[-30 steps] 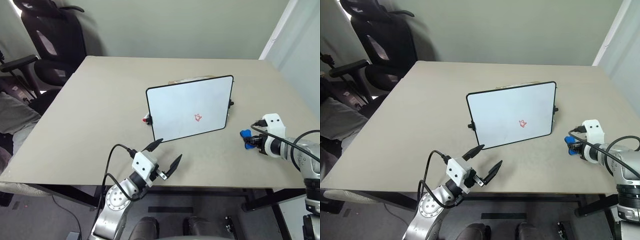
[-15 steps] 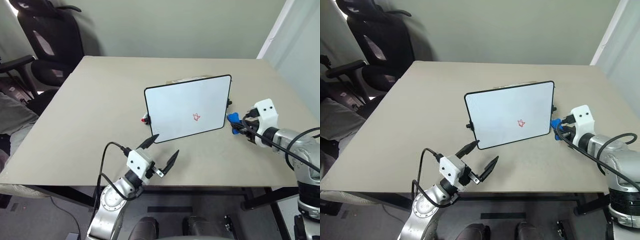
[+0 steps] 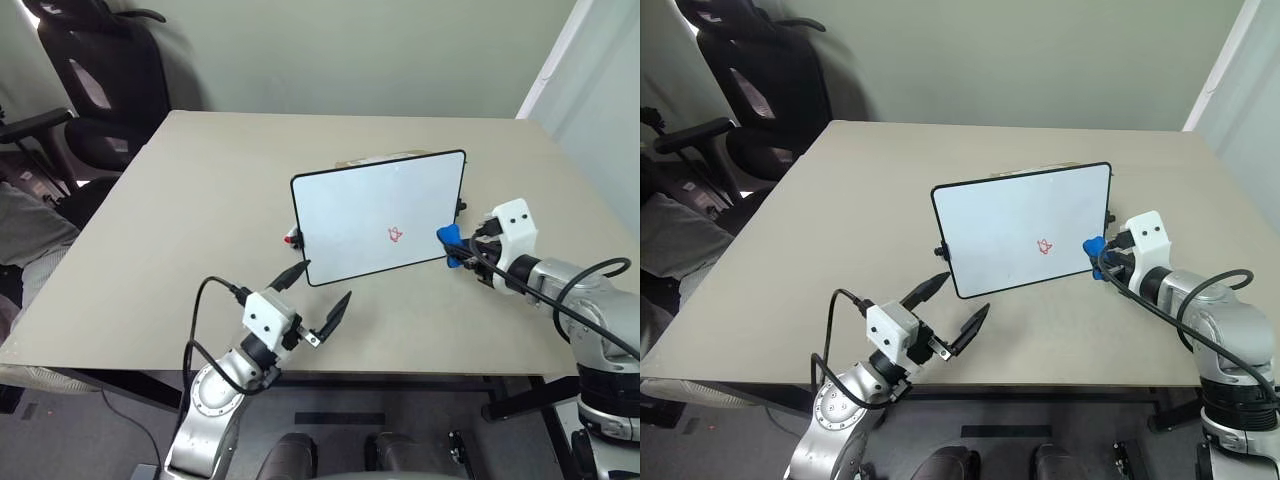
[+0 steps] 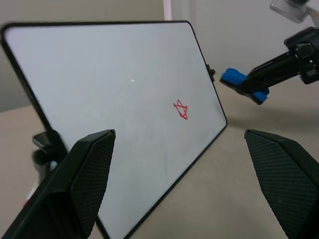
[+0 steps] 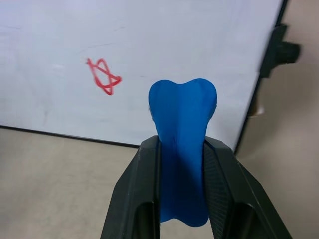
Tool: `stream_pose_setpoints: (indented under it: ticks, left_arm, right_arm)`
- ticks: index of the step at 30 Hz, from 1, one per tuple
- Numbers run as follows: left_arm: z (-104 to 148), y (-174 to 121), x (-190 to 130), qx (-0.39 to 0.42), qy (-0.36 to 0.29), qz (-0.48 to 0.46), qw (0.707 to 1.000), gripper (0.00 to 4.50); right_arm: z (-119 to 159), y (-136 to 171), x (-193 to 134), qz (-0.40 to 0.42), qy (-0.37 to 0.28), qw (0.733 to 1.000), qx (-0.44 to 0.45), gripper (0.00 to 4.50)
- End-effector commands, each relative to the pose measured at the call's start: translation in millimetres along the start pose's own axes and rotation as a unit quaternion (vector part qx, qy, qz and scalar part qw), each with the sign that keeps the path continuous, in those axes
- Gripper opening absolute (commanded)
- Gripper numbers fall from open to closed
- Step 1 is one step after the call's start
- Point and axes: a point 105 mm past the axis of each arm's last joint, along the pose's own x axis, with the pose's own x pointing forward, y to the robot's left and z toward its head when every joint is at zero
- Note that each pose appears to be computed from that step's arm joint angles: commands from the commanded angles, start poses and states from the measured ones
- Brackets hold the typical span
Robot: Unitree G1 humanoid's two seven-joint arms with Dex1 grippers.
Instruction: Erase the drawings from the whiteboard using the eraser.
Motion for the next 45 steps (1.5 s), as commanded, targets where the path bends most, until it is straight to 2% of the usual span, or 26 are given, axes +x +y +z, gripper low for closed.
stream_pose_setpoints:
  ticks: [1,6,13,19,29,36,45]
  left_arm:
    - [3,-2,3,0.006,-0.012,-0.003,1.000,4.50]
    - [0,-2,5,0.005,-0.010,-0.007,1.000,4.50]
    - [-3,-2,6,0.004,-0.008,-0.009,1.000,4.50]
    - [-2,-2,5,0.004,-0.011,-0.005,1.000,4.50]
    - [3,-2,0,0.005,-0.016,0.005,1.000,4.50]
    - [5,-2,-2,0.005,-0.017,0.007,1.000,4.50]
    - [6,0,0,0.006,-0.019,0.010,1.000,4.50]
  right_arm:
    - [12,5,5,0.004,-0.018,1.000,-0.008,1.13]
    - [10,15,22,0.022,-0.005,1.000,-0.003,1.13]
    - [26,44,46,0.069,-0.013,0.997,-0.016,1.13]
    - [39,54,62,0.070,-0.021,0.997,-0.028,1.13]
    - [-5,48,73,0.046,0.068,0.996,-0.018,1.13]
    - [-12,46,75,0.046,0.091,0.995,-0.021,1.13]
    - [50,36,70,0.032,-0.002,0.999,-0.041,1.13]
